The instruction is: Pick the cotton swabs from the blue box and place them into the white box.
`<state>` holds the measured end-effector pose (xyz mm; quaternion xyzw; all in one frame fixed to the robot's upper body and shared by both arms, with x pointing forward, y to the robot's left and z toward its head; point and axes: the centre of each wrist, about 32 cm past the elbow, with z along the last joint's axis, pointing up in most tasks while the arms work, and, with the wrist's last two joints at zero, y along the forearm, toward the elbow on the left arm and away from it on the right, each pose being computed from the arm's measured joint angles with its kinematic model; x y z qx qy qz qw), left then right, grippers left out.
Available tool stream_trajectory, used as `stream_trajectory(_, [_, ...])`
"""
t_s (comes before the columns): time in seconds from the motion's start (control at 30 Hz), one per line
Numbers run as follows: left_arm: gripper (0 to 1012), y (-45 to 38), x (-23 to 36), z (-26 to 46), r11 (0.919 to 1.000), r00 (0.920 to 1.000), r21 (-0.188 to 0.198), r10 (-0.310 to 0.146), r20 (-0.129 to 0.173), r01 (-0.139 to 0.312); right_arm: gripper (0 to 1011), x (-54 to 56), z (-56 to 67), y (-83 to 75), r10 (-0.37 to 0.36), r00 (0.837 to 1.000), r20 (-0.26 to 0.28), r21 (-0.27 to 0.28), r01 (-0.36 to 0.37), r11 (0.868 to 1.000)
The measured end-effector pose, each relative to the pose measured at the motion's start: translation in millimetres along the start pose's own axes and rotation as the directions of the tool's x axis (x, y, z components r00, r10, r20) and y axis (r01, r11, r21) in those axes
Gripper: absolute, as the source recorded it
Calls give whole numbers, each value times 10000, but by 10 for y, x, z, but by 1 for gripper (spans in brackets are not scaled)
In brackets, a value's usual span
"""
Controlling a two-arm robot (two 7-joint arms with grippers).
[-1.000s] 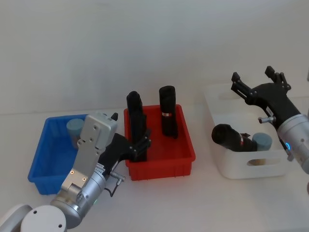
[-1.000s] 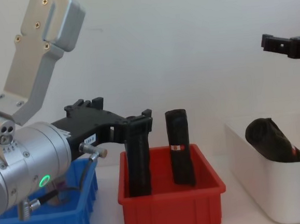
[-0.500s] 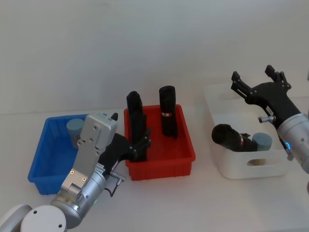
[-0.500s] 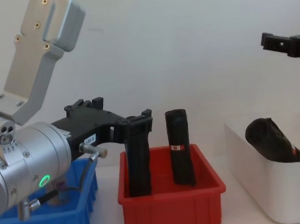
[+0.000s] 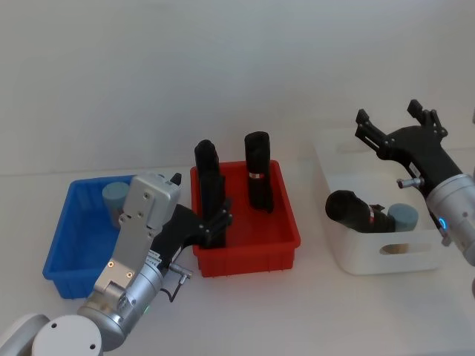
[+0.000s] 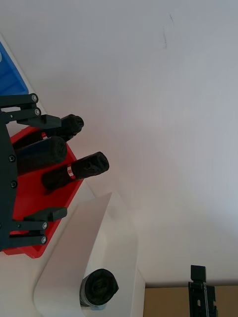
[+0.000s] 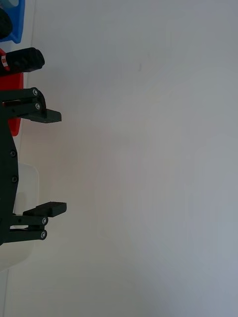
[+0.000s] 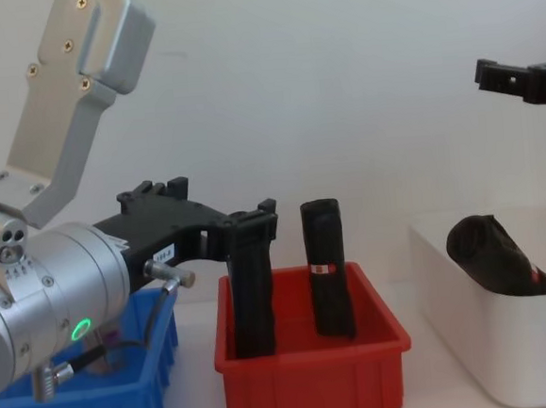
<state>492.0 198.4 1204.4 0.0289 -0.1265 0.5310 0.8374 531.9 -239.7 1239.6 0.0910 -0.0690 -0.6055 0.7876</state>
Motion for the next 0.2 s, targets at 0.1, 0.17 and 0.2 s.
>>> stream_trajectory(0.1, [1000,0,0,0,10000,10000,0,0,0,0,1002,0,0,0,0,10000,0,0,0,10000])
stream_trajectory(0.17, [1000,0,0,0,10000,10000,0,0,0,0,1002,0,0,0,-1,10000,0,0,1,10000])
stream_trajectory(0.2, [999,0,0,0,10000,10000,-1,0,0,0,1002,0,0,0,-1,10000,0,1,1,10000])
